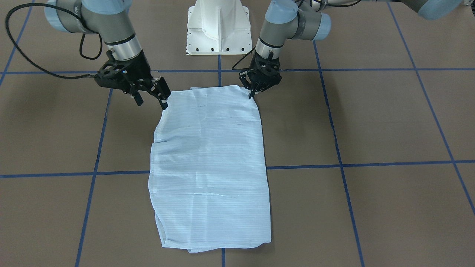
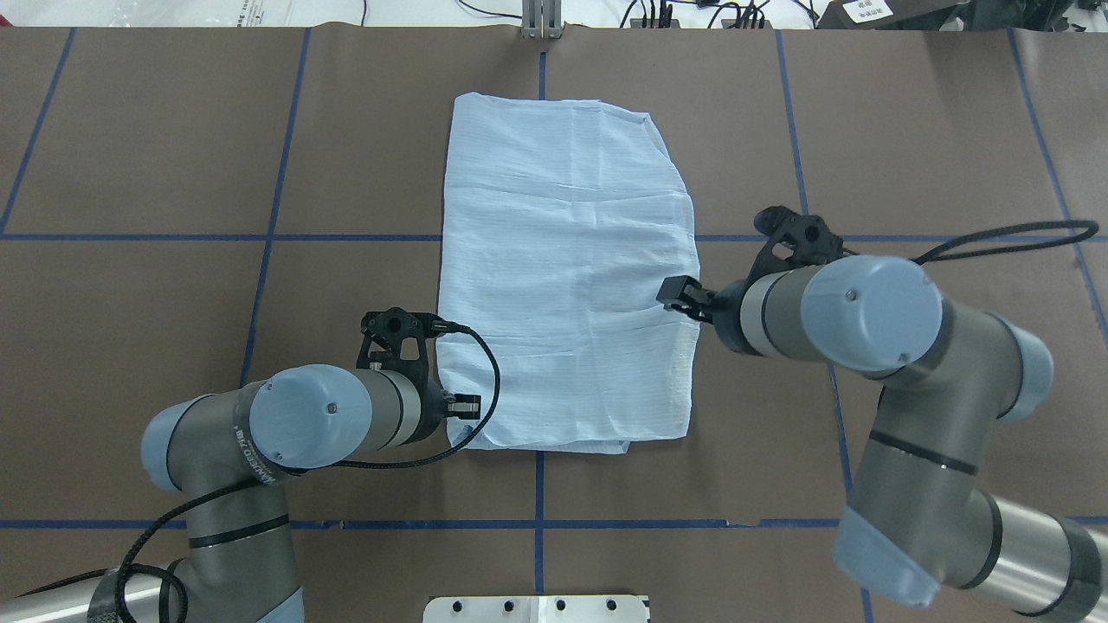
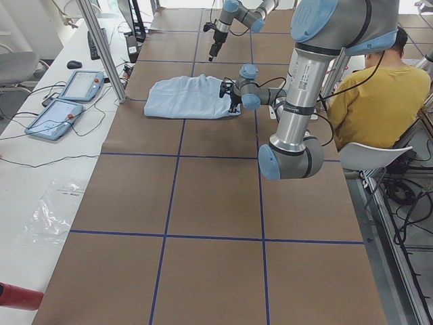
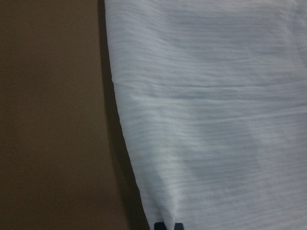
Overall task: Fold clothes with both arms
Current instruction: 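Lower both grippers to the shirt's edge nearest the robot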
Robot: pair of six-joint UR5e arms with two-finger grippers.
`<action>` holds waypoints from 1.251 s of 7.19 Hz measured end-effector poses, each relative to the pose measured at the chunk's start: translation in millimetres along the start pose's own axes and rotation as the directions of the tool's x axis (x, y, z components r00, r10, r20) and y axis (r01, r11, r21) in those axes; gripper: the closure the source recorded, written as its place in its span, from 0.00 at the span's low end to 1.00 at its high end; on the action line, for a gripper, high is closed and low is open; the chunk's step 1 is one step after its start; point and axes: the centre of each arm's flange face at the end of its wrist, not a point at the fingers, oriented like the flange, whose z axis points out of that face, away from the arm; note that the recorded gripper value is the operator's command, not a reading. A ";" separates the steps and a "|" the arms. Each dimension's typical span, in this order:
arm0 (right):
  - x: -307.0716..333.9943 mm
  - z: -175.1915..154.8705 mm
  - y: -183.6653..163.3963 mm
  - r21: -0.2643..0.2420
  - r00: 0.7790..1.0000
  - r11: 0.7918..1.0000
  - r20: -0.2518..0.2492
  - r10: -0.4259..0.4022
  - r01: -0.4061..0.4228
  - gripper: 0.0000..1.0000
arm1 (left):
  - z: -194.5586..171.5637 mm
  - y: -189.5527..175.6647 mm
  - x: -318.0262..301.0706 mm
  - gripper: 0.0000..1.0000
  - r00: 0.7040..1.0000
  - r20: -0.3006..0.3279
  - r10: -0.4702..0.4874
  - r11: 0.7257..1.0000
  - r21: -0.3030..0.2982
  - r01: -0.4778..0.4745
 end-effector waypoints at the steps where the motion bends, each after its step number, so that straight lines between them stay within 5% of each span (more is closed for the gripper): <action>1: -1.5 9.7 36.8 -0.002 0.993 0.994 -0.039 0.108 -0.108 0.15 | -0.1 -0.4 0.0 1.00 1.000 0.001 0.000 1.000 0.004 0.000; 5: -37.2 35.7 131.5 0.063 0.940 0.954 -0.163 0.300 -0.294 0.08 | -4.4 -1.3 2.0 1.00 1.000 -0.008 0.000 1.000 0.010 0.000; 9: -57.2 67.0 163.4 0.101 0.922 0.941 -0.187 0.338 -0.324 0.11 | -8.5 -2.1 3.8 1.00 1.000 -0.016 -0.001 1.000 0.013 0.001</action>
